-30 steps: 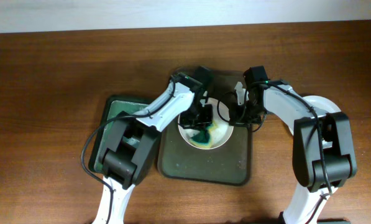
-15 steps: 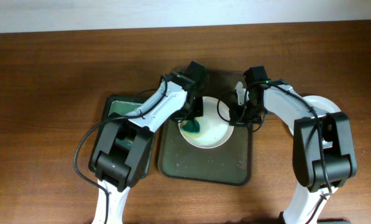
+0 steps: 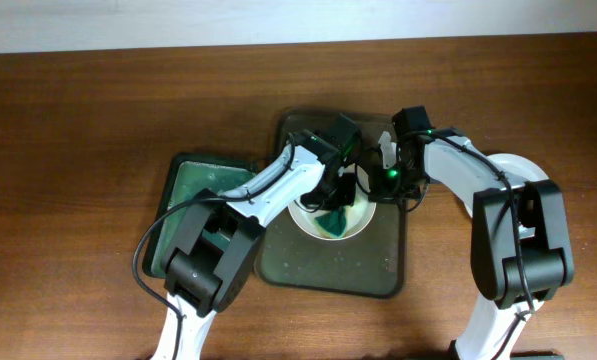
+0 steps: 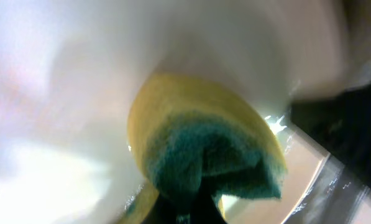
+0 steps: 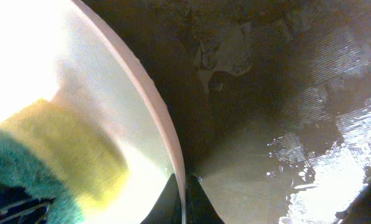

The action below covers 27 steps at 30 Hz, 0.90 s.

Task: Clean dirty plates on tray and stack at the side
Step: 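Scrub the held plate with the sponge in the left gripper, then return the sponge to the basin with the left gripper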

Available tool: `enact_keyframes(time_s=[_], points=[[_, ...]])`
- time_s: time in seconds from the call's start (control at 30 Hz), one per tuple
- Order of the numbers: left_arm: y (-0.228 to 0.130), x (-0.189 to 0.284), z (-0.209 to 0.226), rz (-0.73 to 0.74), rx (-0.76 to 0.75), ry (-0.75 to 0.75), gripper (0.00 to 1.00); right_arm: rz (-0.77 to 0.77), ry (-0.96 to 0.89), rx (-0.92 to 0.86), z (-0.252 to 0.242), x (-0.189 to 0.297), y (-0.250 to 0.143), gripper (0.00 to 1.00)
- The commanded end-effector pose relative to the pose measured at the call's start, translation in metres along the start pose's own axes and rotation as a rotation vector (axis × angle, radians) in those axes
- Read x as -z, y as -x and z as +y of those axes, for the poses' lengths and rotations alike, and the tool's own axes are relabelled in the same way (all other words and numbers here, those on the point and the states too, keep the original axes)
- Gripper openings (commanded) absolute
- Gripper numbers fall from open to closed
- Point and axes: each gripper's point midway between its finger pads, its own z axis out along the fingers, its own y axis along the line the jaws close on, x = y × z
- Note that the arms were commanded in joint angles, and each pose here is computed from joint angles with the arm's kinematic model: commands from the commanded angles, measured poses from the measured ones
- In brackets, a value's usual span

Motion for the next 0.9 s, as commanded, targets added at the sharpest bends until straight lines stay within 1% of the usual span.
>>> enact_keyframes(time_s=[0.0, 0.1, 0.17, 0.23, 0.3, 0.37, 0.4, 0.43, 0.5, 0.53, 0.63, 0.67, 0.7, 0.73, 0.8, 0.87], points=[[-0.010, 0.005, 0.042, 0.019, 0.017, 0.184, 0.00, 0.032, -0.086, -0.014, -0.021, -0.011, -0.006, 0.04], [0.018, 0.022, 0.096, -0.100, 0.085, 0.390, 0.00, 0.035, -0.086, -0.014, -0.021, -0.011, -0.007, 0.04], [0.033, 0.036, 0.123, -0.169, 0.115, 0.499, 0.00, 0.035, -0.086, -0.014, -0.021, -0.011, -0.007, 0.04], [0.045, 0.051, 0.128, -0.221, 0.121, 0.540, 0.00, 0.035, -0.086, -0.014, -0.021, -0.011, -0.007, 0.04], [0.049, 0.063, 0.120, -0.244, 0.140, 0.526, 0.00, 0.035, -0.086, -0.014, -0.021, -0.011, -0.007, 0.04], [0.049, 0.075, 0.105, -0.247, 0.143, 0.467, 0.00, 0.035, -0.086, -0.014, -0.021, -0.011, -0.007, 0.04], [0.049, 0.082, 0.096, -0.246, 0.144, 0.422, 0.00, 0.035, -0.086, -0.014, -0.021, -0.011, -0.007, 0.04], [0.046, 0.093, 0.084, -0.241, 0.149, 0.344, 0.00, 0.036, -0.086, -0.014, -0.021, -0.011, -0.007, 0.04], [0.042, 0.112, 0.080, -0.241, 0.168, 0.275, 0.00, 0.037, -0.086, -0.015, -0.021, -0.011, -0.008, 0.04], [0.037, 0.130, 0.085, -0.245, 0.188, 0.262, 0.00, 0.036, -0.086, -0.014, -0.021, -0.011, -0.007, 0.04], [0.020, 0.181, 0.115, -0.260, 0.230, 0.280, 0.00, 0.041, -0.087, -0.012, -0.021, -0.011, -0.009, 0.04], [0.013, 0.201, 0.135, -0.269, 0.259, 0.298, 0.00, 0.041, -0.087, -0.013, -0.021, -0.011, -0.009, 0.04], [0.004, 0.220, 0.162, -0.276, 0.321, 0.338, 0.00, 0.041, -0.087, -0.013, -0.021, -0.011, -0.009, 0.04], [-0.002, 0.228, 0.182, -0.269, 0.365, 0.373, 0.00, 0.041, -0.087, -0.013, -0.021, -0.011, -0.009, 0.04], [-0.012, 0.221, 0.210, -0.217, 0.403, 0.398, 0.00, 0.041, -0.087, -0.013, -0.021, -0.011, -0.009, 0.04], [-0.020, 0.194, 0.228, -0.168, 0.394, 0.402, 0.00, 0.040, -0.087, -0.012, -0.021, -0.011, -0.008, 0.04]])
